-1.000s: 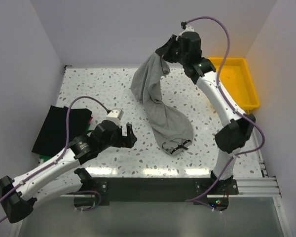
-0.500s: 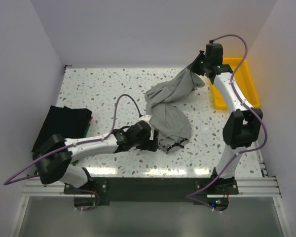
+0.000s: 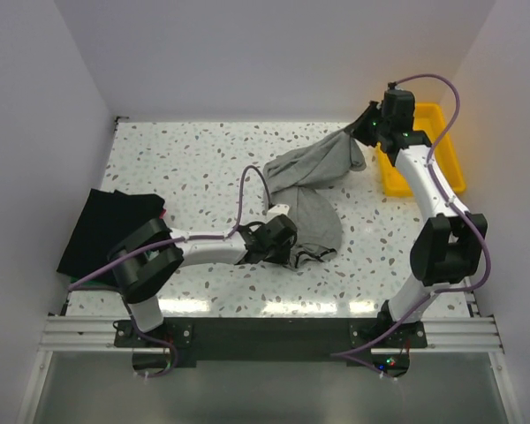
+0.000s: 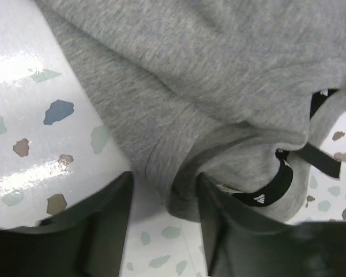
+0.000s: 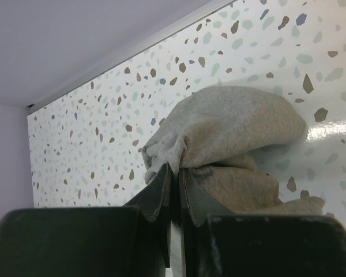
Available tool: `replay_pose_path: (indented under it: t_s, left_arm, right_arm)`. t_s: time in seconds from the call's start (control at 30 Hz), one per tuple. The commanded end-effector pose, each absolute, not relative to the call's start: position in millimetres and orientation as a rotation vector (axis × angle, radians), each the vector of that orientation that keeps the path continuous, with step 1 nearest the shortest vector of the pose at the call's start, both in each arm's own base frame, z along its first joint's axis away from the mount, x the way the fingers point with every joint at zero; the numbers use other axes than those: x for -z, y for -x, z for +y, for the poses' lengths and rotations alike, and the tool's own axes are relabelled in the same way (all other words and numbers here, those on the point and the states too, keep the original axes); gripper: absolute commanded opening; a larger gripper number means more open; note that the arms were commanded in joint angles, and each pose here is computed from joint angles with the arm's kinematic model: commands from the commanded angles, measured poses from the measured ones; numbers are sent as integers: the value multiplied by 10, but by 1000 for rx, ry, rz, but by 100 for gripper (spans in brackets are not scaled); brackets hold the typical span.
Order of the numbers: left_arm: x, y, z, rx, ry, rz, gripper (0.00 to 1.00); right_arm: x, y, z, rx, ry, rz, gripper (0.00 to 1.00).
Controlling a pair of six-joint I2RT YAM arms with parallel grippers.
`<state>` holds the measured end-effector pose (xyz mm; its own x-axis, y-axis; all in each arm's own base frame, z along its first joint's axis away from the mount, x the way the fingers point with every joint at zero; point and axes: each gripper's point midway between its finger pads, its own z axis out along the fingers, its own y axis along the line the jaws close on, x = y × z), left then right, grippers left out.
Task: Fold and stack the t-shirts
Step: Move the tshirt to the center of the board
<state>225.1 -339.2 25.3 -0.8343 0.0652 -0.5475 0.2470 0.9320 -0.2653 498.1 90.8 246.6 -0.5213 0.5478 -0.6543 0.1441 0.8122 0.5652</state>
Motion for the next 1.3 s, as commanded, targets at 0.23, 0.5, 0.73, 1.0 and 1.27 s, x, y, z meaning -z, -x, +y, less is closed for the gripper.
replay_pose_path:
  t_s: [0.23, 0.5, 0.73, 1.0, 1.27]
  left_arm:
    - [-383, -2558, -3067, 273, -98, 2495, 0]
    - [-1141, -2916, -1790, 217, 234, 2395, 0]
    - [-2089, -2990, -1167, 113, 343, 2200, 0]
    - [-3304, -2888, -651, 78, 460, 1909, 0]
    - [-2885, -3630, -961, 173, 387, 2043, 0]
  right_arm:
    - [-2852, -4827, 785, -599, -472, 1996, 0]
    - [-3096, -4244, 660, -577, -449, 1956, 0]
    - [-3068, -3464, 456, -475, -484, 1893, 0]
    - [-3680, -3041, 175, -301, -448, 1788, 4]
    - [-3130, -3632, 388, -383, -431, 1975, 14]
